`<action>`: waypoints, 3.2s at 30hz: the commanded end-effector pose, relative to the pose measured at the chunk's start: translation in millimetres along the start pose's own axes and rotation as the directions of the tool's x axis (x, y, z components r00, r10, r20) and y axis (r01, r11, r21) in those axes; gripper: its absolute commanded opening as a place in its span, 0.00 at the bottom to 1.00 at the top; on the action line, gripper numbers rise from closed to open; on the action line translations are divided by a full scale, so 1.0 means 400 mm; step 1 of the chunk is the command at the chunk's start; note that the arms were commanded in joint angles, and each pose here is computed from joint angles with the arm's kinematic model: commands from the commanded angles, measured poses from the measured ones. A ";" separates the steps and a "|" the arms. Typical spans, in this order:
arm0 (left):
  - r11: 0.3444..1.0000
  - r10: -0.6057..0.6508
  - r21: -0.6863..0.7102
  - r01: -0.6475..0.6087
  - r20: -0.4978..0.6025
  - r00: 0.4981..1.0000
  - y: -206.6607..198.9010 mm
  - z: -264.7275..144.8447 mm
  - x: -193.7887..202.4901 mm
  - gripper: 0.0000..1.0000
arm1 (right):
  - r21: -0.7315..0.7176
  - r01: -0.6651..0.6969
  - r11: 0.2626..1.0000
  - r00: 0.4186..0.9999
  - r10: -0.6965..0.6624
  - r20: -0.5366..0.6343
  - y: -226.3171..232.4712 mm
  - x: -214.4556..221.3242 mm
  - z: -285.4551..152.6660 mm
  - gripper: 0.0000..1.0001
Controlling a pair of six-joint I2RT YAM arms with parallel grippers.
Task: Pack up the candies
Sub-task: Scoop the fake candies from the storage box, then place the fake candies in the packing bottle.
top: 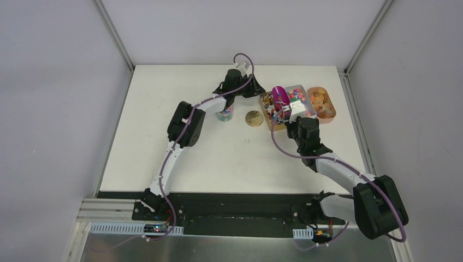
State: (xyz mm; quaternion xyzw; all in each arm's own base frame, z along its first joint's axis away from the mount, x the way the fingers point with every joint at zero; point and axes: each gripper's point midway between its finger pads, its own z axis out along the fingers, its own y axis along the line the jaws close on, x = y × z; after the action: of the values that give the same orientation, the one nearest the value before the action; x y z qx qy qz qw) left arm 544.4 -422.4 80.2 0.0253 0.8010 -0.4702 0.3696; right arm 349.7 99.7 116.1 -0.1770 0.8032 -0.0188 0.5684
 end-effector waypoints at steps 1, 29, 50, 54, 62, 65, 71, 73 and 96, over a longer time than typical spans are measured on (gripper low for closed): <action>0.991 0.102 0.077 -0.110 0.103 0.989 -0.163 -0.069 -0.140 0.42 | 0.001 -0.050 0.999 0.988 0.050 0.148 -0.015 -0.111 -0.019 0.00; 0.906 0.387 -0.285 -0.313 0.261 0.884 -0.271 -0.720 -0.396 0.99 | -0.098 0.054 0.994 0.985 -0.037 0.169 0.053 -0.281 -0.076 0.00; 0.751 0.620 -0.566 -0.340 0.431 0.655 -0.275 -1.210 -0.209 0.99 | -0.221 0.360 0.906 0.932 -0.357 0.056 0.287 -0.316 -0.035 0.00; 0.759 0.619 -0.567 -0.320 0.476 0.624 -0.283 -1.233 -0.211 0.99 | -0.234 0.406 0.883 0.911 -0.412 0.026 0.311 -0.315 -0.022 0.00; 0.754 0.627 -0.583 -0.303 0.499 0.599 -0.288 -1.263 -0.211 0.99 | -0.256 0.468 0.846 0.873 -0.487 -0.013 0.345 -0.299 0.000 0.00; 0.750 0.630 -0.590 -0.299 0.498 0.596 -0.286 -1.267 -0.213 0.99 | -0.274 0.493 0.826 0.854 -0.520 -0.033 0.358 -0.281 0.006 0.00; 0.746 0.633 -0.598 -0.294 0.499 0.592 -0.283 -1.272 -0.213 0.99 | -0.279 0.538 0.795 0.814 -0.576 -0.074 0.368 -0.268 0.016 0.00; 0.747 0.633 -0.594 -0.298 0.498 0.593 -0.284 -1.270 -0.212 0.99 | -0.270 0.567 0.778 0.790 -0.607 -0.091 0.370 -0.259 0.016 0.00; 0.743 0.638 -0.606 -0.285 0.512 0.575 -0.289 -1.291 -0.214 0.99 | -0.204 0.707 0.677 0.661 -0.735 -0.152 0.369 -0.273 0.003 0.00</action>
State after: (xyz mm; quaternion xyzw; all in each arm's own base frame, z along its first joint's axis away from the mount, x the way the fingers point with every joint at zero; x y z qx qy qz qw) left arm 269.6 -69.2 352.4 -0.0163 0.6700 -0.1327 0.7302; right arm 337.0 267.4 155.9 -0.5236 0.7358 -0.1872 0.3866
